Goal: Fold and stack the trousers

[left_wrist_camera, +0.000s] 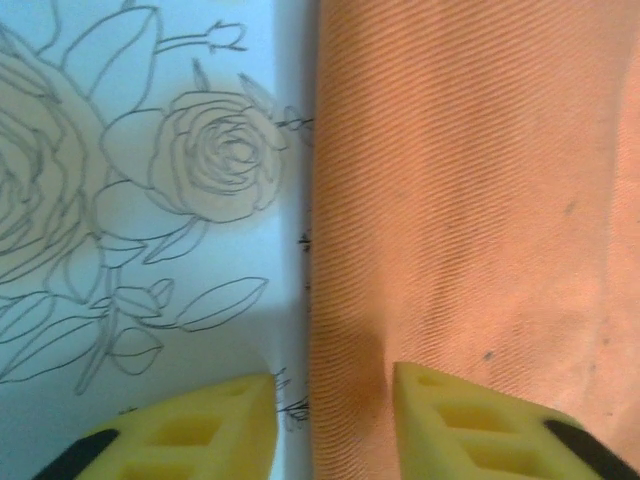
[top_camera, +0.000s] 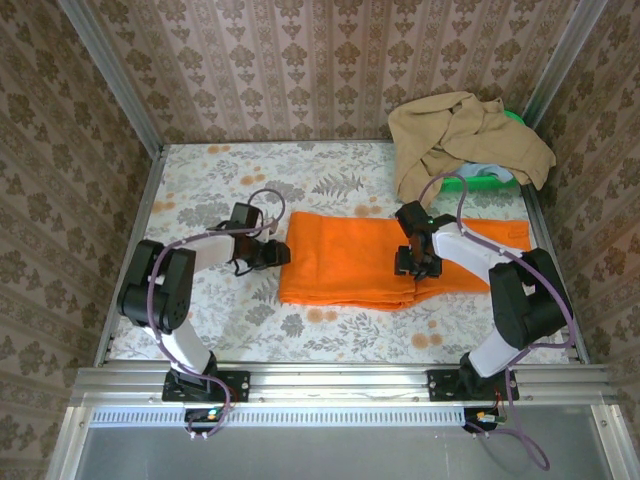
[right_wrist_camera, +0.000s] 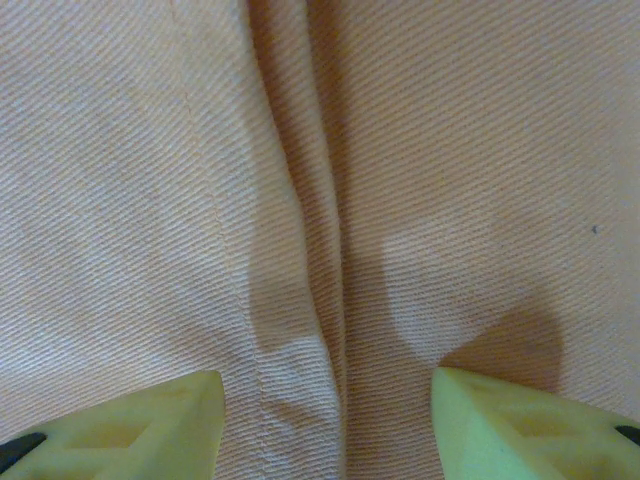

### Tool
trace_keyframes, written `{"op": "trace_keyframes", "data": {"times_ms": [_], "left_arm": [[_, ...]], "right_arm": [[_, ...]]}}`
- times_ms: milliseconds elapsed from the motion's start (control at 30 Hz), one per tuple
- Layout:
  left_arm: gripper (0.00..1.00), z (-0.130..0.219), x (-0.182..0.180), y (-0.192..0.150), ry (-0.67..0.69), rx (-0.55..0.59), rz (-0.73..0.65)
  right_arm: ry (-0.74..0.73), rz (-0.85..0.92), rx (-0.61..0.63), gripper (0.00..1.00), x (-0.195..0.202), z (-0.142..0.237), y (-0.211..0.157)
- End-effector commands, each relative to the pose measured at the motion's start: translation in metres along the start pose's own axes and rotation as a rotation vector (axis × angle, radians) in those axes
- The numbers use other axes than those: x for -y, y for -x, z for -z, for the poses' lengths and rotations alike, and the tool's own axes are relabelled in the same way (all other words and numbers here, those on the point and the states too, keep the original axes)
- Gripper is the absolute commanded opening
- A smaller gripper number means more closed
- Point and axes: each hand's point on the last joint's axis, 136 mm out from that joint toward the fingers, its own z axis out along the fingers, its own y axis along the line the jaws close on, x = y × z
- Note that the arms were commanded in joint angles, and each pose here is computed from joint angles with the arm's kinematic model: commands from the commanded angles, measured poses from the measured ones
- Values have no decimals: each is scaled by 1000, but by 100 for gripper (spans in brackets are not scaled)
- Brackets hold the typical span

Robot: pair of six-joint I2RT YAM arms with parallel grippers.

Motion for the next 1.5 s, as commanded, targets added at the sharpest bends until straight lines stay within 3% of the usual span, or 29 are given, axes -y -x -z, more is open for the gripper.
{"op": "trace_keyframes", "data": {"times_ms": [0, 100, 300, 367, 433, 500, 767, 1167, 1467], "left_arm": [[42, -21, 48, -25, -248, -66, -74], [47, -19, 55, -27, -300, -71, -71], [43, -26, 48, -40, -239, -132, -75], [35, -26, 48, -42, -219, -127, -82], [11, -21, 48, -38, -200, -111, -83], [0, -12, 54, -32, -202, -86, -89], [0, 56, 47, 3, -16, -5, -62], [0, 138, -12, 13, 254, 22, 29], [0, 173, -31, 28, 322, 84, 62]], "right_arm": [[23, 3, -2, 58, -3, -1, 0], [22, 0, -6, 58, -3, -2, 0], [28, -4, -1, 58, -2, -1, 0], [24, -7, 1, 58, -1, -1, 0], [25, -8, 4, 58, -1, 0, 0], [25, -8, 3, 58, -1, 0, -1], [53, -28, 50, 59, 0, 19, 6], [200, -68, 111, 60, -15, 41, 10], [237, -90, 108, 60, -13, 35, 13]]}}
